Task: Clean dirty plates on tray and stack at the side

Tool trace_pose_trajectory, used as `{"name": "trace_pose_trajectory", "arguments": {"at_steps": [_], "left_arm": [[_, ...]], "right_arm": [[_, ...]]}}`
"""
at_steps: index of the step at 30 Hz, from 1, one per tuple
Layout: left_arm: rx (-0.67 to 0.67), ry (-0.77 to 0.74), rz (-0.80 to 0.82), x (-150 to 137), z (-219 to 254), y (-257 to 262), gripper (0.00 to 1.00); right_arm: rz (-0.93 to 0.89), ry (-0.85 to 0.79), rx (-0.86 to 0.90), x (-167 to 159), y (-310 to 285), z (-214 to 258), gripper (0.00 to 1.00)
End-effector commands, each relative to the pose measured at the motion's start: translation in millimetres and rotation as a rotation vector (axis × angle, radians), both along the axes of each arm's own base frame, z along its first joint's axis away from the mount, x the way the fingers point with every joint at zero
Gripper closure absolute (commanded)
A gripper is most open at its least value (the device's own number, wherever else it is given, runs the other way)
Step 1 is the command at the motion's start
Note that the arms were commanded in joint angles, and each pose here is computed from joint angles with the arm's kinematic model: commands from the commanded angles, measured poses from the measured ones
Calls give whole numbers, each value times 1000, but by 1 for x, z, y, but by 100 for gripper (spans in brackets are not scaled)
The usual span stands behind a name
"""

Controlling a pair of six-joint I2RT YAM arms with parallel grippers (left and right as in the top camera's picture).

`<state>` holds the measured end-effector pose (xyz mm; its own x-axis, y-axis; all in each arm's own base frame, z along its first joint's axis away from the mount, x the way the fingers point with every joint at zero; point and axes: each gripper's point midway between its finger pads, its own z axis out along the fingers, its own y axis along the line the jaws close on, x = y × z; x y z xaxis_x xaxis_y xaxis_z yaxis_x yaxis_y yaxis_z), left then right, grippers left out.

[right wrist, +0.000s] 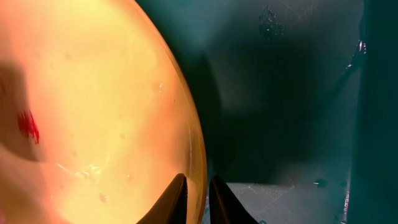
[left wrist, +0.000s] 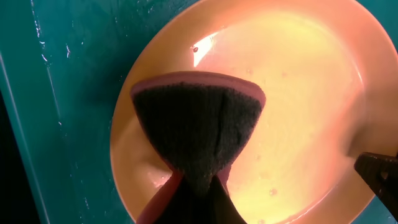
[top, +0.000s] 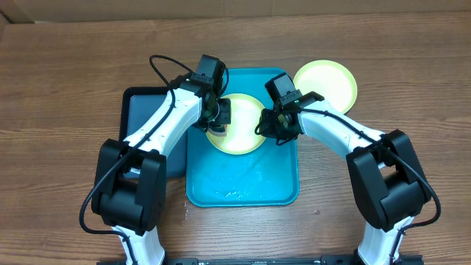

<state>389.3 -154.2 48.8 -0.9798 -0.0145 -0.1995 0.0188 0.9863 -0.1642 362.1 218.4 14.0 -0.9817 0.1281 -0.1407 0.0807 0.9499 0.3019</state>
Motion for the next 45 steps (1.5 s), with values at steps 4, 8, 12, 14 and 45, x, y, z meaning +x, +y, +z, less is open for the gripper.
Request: {"name": "trace_pose_trajectory", "arguments": {"at_steps": [4,8,12,14,45], "left_arm": [[15,-1,7,0,-4,-2,96],[15,-2,4,0,-4,-3,96],[15,-3,4,0,-4,-3,96],[16,-3,4,0,-4,-2,96],[17,-6,5,1,-4,-2,96]], "right_arm": [[3,-86,33,17,4,32,85],[-5,-93,36,19,1,35,89],[-8,-97,39,20,0,37,91],[-5,-95,43,19,1,37,90],[-3,-51,38,7,-1,28,96]]}}
